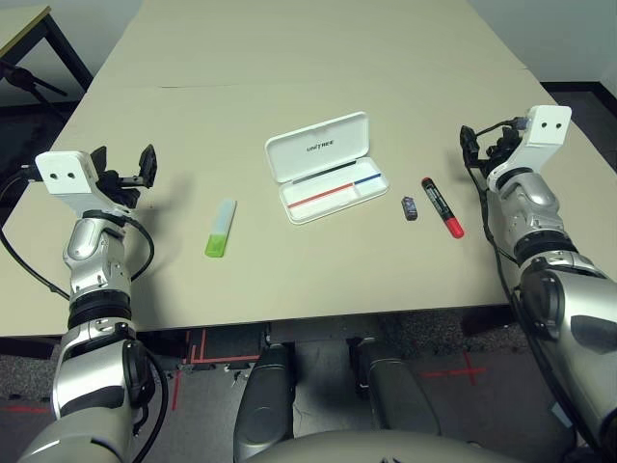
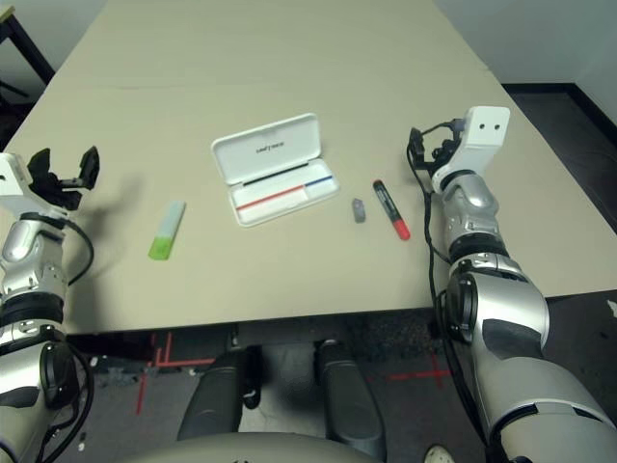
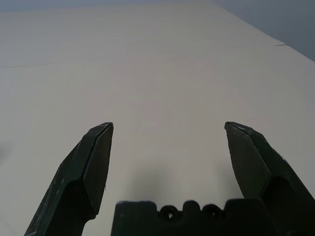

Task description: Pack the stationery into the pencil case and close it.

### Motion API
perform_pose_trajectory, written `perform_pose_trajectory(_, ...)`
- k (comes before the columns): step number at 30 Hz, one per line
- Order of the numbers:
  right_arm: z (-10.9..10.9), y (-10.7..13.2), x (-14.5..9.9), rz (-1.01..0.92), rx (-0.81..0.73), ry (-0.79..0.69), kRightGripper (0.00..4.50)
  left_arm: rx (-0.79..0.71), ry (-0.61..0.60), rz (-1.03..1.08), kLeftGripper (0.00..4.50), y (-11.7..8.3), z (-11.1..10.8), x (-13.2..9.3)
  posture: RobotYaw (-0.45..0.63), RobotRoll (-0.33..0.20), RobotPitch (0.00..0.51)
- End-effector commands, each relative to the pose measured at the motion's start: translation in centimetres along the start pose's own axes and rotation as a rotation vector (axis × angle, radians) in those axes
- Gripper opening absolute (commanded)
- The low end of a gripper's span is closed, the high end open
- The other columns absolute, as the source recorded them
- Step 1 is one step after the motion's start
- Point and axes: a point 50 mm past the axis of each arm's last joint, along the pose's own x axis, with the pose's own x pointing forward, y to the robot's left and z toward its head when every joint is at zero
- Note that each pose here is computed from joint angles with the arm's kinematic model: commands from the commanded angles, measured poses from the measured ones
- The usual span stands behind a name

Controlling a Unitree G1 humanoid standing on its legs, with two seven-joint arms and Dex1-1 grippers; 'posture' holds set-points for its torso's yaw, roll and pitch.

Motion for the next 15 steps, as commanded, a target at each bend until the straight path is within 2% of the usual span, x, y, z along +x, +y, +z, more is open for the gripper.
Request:
perform_pose_trajectory(1,-0.2,0.4,0.2,0.011,0.002,0.02,4.5,-0.008,0.001,0.016,4.46,0.2,-0.1,-0.5,0.03,0.0,0.189)
perform_pose_trajectory(10,0.4,-0.1,0.2,0.066,-0.021,0.047,4.5,-0.024,-0.007,-0.019,4.46,-0.9,-0.1,-0.3,0.02,0.0,0.189)
perform_pose_trajectory(15,2.0,-1.4,0.0,0.227,-0.092,0.094,4.5,-0.048,-0.025,-0.075,4.46,-2.6,0.2,0.5,-0.03,0.0,0.187)
